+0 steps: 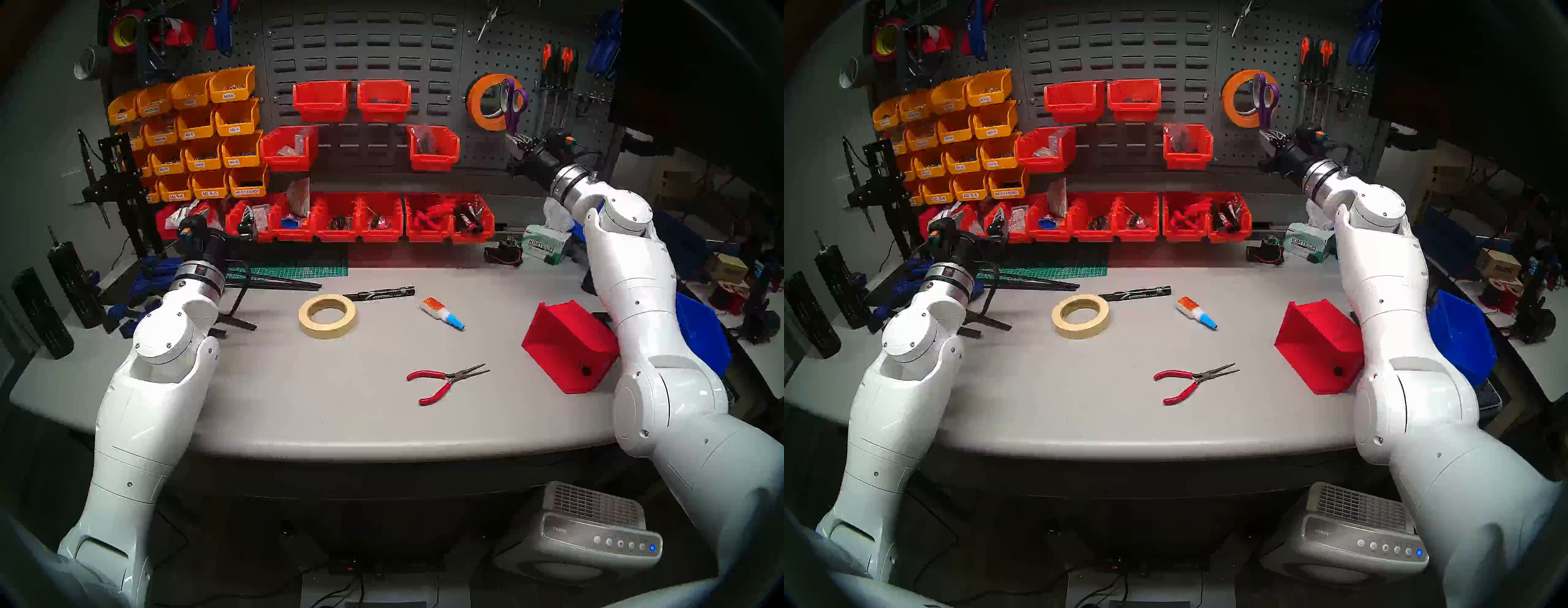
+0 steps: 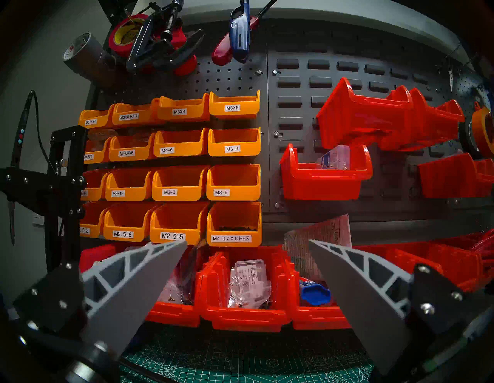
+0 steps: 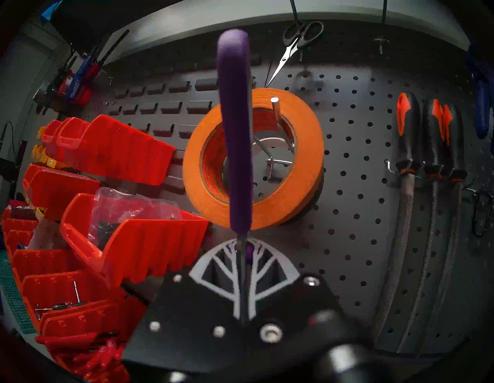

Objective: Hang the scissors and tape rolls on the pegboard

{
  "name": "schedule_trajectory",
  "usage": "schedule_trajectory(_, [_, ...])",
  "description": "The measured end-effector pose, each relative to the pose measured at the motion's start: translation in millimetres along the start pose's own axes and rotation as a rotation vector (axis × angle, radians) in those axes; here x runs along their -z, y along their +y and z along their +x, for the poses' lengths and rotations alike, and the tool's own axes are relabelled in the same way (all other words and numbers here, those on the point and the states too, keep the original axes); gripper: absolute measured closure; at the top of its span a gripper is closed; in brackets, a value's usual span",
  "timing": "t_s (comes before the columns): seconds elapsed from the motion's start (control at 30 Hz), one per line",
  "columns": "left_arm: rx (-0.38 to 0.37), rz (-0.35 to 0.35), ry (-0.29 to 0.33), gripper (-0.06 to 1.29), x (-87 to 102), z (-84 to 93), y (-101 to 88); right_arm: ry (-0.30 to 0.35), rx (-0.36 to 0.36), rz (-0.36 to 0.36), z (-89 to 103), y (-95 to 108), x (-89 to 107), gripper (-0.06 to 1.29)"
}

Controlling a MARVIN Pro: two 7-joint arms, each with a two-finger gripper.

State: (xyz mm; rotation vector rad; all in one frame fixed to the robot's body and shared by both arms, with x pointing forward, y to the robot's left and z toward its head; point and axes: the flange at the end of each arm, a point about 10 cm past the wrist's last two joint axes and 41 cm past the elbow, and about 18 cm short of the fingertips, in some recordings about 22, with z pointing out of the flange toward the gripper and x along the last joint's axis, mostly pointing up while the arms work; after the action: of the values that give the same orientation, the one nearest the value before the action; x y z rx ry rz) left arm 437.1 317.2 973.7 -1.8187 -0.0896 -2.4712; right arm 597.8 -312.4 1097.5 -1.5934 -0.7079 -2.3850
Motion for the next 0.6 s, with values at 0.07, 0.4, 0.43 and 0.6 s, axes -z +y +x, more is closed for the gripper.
schedule_trajectory(0.07, [0.000, 0.000, 0.000, 0.00, 0.0, 0.0, 0.0, 0.007, -0.002, 0.019, 2.0, -2.0, -0.3, 1.26])
schedule_trajectory(0.4, [0.000, 0.000, 0.000, 0.00, 0.0, 0.0, 0.0, 0.040, -0.029, 0.090, 14.4, -3.3, 4.3, 1.26])
schedule_trajectory(0.43, [0.000, 0.000, 0.000, 0.00, 0.0, 0.0, 0.0, 0.042, -0.038, 0.094, 15.1, -2.8, 5.2, 1.26])
schedule_trajectory(0.6, [0.000, 0.000, 0.000, 0.00, 0.0, 0.1, 0.0, 0.051, -0.109, 0.115, 18.0, 0.9, 10.5, 1.26])
